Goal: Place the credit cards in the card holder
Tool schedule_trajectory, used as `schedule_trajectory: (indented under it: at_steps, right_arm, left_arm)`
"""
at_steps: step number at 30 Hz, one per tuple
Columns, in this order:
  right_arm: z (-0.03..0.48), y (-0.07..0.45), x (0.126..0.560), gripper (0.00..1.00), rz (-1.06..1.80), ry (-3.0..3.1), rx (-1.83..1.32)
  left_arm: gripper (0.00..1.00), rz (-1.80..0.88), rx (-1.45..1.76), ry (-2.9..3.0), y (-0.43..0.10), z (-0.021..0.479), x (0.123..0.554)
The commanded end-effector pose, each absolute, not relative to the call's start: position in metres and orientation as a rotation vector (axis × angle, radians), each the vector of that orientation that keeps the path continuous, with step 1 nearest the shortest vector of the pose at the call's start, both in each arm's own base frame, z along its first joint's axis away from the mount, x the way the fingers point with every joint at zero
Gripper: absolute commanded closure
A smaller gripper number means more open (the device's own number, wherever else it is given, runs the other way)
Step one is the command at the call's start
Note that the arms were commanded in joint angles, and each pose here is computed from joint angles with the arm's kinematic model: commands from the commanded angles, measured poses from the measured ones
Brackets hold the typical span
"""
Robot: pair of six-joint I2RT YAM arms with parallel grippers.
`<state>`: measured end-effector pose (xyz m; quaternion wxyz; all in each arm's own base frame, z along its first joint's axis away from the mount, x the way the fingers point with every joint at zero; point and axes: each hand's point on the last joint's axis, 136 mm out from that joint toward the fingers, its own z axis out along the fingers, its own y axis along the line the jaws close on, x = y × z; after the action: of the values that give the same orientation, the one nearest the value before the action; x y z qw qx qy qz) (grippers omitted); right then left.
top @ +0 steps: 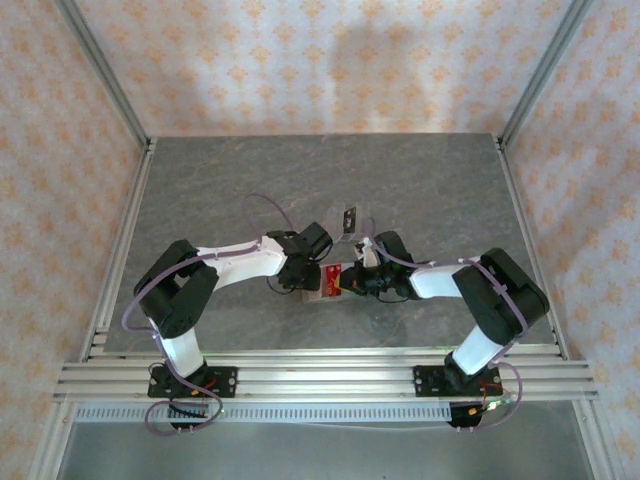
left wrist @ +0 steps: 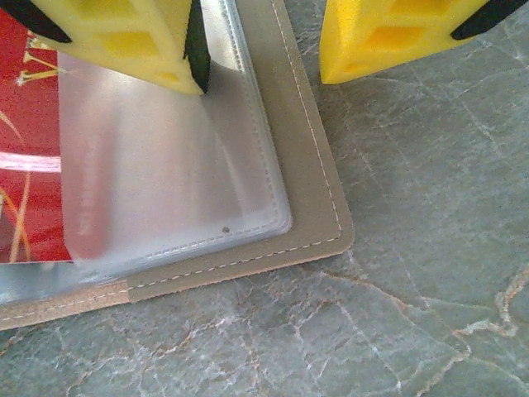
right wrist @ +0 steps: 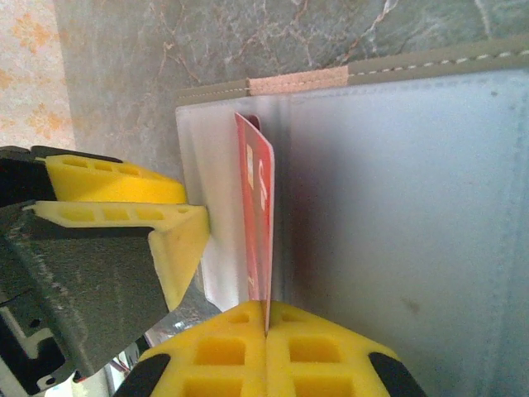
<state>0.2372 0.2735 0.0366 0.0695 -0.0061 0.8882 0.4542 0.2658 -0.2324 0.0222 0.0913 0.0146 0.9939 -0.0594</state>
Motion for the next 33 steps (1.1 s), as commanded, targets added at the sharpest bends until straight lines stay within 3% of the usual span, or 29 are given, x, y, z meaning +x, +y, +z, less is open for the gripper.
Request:
schedule_trajectory:
  at_steps: [1, 21, 33]
  right_arm:
    - [0.017, 0.270, 0.228, 1.00, 1.305, 2.772, -0.033]
    - [0.010, 0.289, 0.228, 1.00, 1.254, 2.829, -0.125]
    - [0.027, 0.284, 0.231, 0.74, 1.182, 2.836, -0.137]
  left_arm:
    - [0.60, 0.057, 0.040, 3.028, -0.198, 0.001, 0.245]
    - [0.59, 0.017, 0.035, 3.025, -0.204, 0.002, 0.247]
    - [0.59, -0.089, 0.007, 3.021, -0.210, 0.014, 0.247]
